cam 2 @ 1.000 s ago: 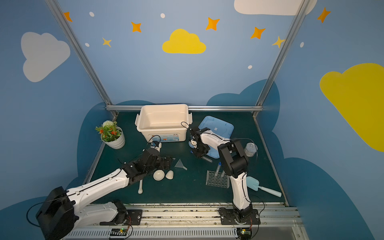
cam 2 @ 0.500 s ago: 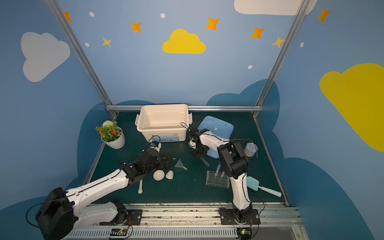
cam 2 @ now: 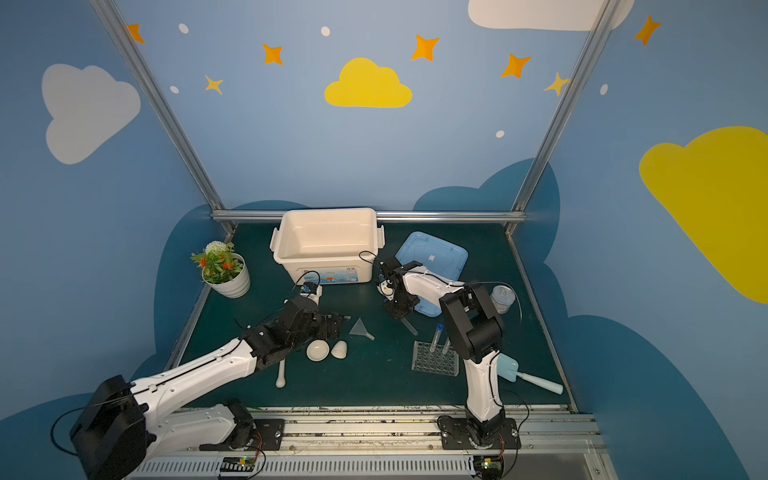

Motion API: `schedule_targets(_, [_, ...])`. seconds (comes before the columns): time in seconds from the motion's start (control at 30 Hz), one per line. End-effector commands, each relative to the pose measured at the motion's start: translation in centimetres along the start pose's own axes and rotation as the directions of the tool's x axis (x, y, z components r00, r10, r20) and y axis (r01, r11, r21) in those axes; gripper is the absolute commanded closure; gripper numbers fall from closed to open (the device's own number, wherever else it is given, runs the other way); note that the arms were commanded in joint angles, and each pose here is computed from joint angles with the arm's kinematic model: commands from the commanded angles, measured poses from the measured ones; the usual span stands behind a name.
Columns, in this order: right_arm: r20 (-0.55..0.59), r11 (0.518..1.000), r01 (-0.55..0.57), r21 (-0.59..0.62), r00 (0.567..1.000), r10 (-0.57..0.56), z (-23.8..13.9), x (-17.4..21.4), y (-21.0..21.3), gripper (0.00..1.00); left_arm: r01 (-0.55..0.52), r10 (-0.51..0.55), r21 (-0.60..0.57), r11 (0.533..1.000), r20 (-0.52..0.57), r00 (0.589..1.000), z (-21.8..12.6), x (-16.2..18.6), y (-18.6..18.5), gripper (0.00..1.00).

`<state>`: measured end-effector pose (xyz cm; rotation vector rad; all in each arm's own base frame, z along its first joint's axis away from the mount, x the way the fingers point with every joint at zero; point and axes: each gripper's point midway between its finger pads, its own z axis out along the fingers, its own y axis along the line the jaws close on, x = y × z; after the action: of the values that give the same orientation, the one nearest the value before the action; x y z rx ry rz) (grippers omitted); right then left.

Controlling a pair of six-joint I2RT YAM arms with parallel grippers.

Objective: Organize the chemistry lab equipment
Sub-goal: 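Lift the tube upright off the table with the right gripper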

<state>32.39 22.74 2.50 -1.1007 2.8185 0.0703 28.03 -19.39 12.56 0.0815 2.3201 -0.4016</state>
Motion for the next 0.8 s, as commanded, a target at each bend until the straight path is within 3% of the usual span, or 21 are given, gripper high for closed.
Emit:
schedule_targets(0.0, [0.096,0.999,0.0,-0.04,0.995,0.004,-2.7,-1.0,0.7,0.86,0.017,-0.018,0.027,1.0,0.035,0.999,-0.5,-1.3,-0.6,0.0])
schedule_targets(0.33, [0.259,0.994,-0.035,-0.1,0.964,0.06,-7.7,-2.2,1.7,0.88,0.046,-0.053,0.114,0.992,0.051,0.997,-0.4,-2.5,-2.7,0.0])
schedule_targets(0.77, [0.511,0.95,-0.123,-0.288,0.819,0.261,-15.7,-5.0,3.3,0.87,0.032,-0.05,0.349,0.936,0.042,0.998,-0.4,-4.0,-7.9,0.0])
